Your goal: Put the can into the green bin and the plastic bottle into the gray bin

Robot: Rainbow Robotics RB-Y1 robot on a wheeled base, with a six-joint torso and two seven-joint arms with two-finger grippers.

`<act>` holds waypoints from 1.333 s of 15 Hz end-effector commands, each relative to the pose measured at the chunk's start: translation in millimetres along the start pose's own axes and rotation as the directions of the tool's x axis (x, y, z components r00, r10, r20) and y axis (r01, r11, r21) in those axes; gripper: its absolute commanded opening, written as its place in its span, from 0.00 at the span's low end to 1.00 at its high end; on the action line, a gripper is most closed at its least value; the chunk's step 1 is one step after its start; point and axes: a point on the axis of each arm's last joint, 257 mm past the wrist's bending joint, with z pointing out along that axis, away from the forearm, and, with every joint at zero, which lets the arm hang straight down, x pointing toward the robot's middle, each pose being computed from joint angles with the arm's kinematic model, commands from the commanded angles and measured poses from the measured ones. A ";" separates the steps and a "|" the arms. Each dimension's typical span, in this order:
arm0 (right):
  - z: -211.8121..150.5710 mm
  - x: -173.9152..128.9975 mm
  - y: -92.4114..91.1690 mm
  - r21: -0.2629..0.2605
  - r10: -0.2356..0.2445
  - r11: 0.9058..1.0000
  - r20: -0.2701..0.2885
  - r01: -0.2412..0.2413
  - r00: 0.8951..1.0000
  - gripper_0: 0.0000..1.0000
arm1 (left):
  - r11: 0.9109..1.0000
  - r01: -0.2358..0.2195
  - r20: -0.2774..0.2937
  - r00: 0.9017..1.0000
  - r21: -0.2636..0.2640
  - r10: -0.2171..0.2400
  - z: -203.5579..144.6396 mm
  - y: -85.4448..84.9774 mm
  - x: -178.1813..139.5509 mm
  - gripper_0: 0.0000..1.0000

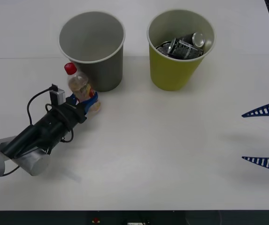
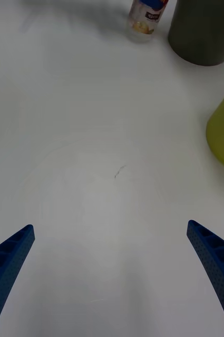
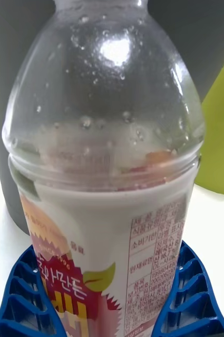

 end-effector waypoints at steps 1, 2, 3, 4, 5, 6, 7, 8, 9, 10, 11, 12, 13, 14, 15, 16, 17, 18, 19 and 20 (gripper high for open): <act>0.0 0.0 0.0 0.000 0.000 1.000 0.000 0.000 1.000 1.00 | 1.000 -0.003 -0.006 1.000 0.010 0.004 -8.3 1.5 -1.4 0.00; 0.0 0.0 0.0 0.000 0.000 1.000 0.000 0.000 1.000 1.00 | 1.000 0.000 -0.002 1.000 0.007 0.000 -12.9 3.9 -3.1 0.00; 0.0 0.0 0.0 0.000 0.000 1.000 0.000 0.000 1.000 1.00 | 1.000 -0.003 -0.001 1.000 0.006 0.003 -20.3 6.7 -2.6 0.00; 0.0 0.0 0.0 0.000 0.000 1.000 0.000 0.000 1.000 1.00 | 1.000 -0.015 0.002 1.000 0.010 0.015 -25.3 9.0 -4.2 0.00; 0.0 0.0 0.0 0.000 0.000 1.000 0.000 0.000 1.000 1.00 | 1.000 -0.024 0.008 1.000 0.010 0.024 -31.6 12.8 -7.0 0.00; 0.0 0.0 0.0 0.000 0.000 1.000 0.000 0.000 1.000 1.00 | 1.000 -0.008 0.009 1.000 0.025 0.008 -38.0 12.4 -8.3 0.00; 0.0 0.0 0.0 0.000 0.000 1.000 0.000 0.000 1.000 1.00 | 0.999 -0.002 0.010 1.000 0.041 0.002 -44.4 13.0 -11.0 0.00; 0.0 0.0 0.0 0.000 0.000 1.000 0.000 0.000 1.000 1.00 | 0.998 0.003 0.008 1.000 0.058 -0.003 -51.7 14.4 -14.3 0.00; 0.0 0.0 0.0 0.000 0.000 1.000 0.000 0.000 1.000 1.00 | 0.997 0.003 0.006 1.000 0.074 -0.004 -59.3 16.4 -18.1 0.00; 0.0 0.0 0.0 0.000 0.000 1.000 0.000 0.000 1.000 1.00 | 0.995 -0.002 0.004 1.000 0.096 0.002 -66.0 17.3 -23.3 0.00; 0.0 0.0 0.0 0.000 0.000 1.000 0.000 0.000 1.000 1.00 | 0.993 0.000 -0.005 1.000 0.118 0.001 -73.5 18.6 -26.7 0.00; 0.0 0.0 0.0 0.000 0.000 1.000 0.000 0.000 1.000 1.00 | 0.990 0.000 -0.018 1.000 0.139 0.003 -81.2 20.1 -29.5 0.00; 0.0 0.0 0.0 0.000 0.000 1.000 0.000 0.000 1.000 1.00 | 0.988 -0.006 -0.022 1.000 0.152 0.009 -85.5 21.7 -33.6 0.00; 0.0 0.0 0.0 0.000 0.000 1.000 0.000 0.000 1.000 1.00 | 0.985 -0.002 -0.030 1.000 0.171 0.007 -91.0 23.1 -39.7 0.00; 0.0 0.0 0.0 0.000 0.000 1.000 0.000 0.000 1.000 1.00 | 0.982 -0.003 -0.038 0.999 0.187 0.010 -95.3 24.7 -44.6 0.00; 0.0 0.0 0.0 0.000 0.000 1.000 0.000 0.000 1.000 1.00 | 0.978 0.000 -0.046 0.999 0.208 0.010 -98.7 24.0 -48.5 0.00; 0.0 0.0 0.0 0.000 0.000 1.000 0.000 0.000 1.000 1.00 | 0.971 0.014 -0.058 0.998 0.239 -0.001 -104.0 22.6 -53.9 0.00; 0.0 0.0 0.0 0.000 0.000 1.000 0.000 0.000 1.000 1.00 | 0.963 0.015 -0.071 0.997 0.271 0.004 -106.6 20.7 -60.1 0.00; 0.0 0.0 0.0 0.000 0.000 1.000 0.000 0.000 1.000 1.00 | 0.955 0.024 -0.093 0.996 0.295 0.003 -110.7 20.6 -63.7 0.00; 0.0 0.0 0.0 0.000 0.000 1.000 0.000 0.000 1.000 1.00 | 0.948 0.032 -0.107 0.994 0.316 0.003 -114.1 19.1 -68.5 0.00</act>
